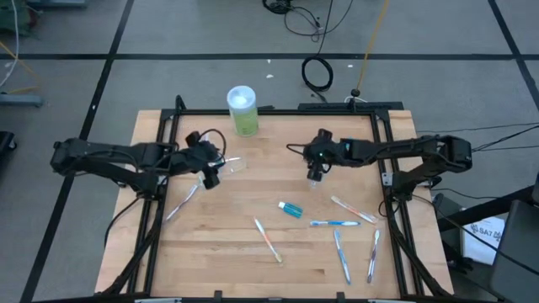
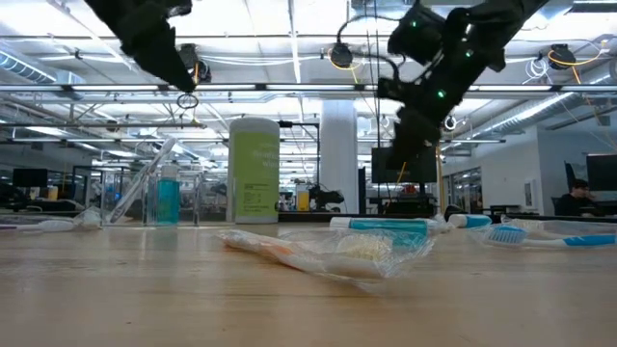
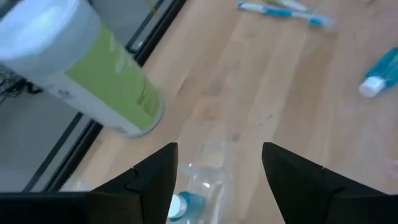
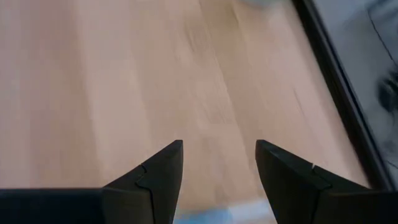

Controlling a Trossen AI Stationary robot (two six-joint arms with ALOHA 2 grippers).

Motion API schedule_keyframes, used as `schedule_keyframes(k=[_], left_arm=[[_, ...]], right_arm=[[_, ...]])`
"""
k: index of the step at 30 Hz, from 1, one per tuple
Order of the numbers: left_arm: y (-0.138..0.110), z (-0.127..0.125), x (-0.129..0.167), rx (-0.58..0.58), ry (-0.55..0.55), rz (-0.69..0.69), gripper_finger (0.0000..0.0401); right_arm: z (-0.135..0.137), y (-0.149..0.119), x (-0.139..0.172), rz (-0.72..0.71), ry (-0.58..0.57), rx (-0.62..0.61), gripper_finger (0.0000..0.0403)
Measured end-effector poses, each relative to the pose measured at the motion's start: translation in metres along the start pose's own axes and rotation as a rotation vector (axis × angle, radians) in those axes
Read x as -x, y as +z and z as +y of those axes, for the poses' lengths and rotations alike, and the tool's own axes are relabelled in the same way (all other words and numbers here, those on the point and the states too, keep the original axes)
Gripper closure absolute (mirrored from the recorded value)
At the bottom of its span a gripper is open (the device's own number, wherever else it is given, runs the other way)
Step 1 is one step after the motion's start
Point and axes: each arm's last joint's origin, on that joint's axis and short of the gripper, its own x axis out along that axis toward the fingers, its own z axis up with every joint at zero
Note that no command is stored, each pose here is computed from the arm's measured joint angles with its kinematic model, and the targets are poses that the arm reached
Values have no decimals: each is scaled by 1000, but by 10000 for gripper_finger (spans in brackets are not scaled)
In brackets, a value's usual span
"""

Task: Pick & Place toothbrushing station
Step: Put the right green toothbrush into the transparent organizer

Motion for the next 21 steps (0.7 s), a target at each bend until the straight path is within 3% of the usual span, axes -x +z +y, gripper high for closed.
schedule_keyframes(k=[5,9,15,21], left_arm=[[-3,1,-1,-8,28,-3,160],[-1,0,-2,-57,35,-22,160],[3,0,-1,-107,37,-57,160],[8,4,-3,-127,62,-88,160]], right_arm=[[-4,-18,0,175,-8,-1,206],[-11,-21,-1,198,-52,-248,206],[-26,-24,-3,183,-233,-566,206],[-39,-35,-7,201,-287,-708,206]])
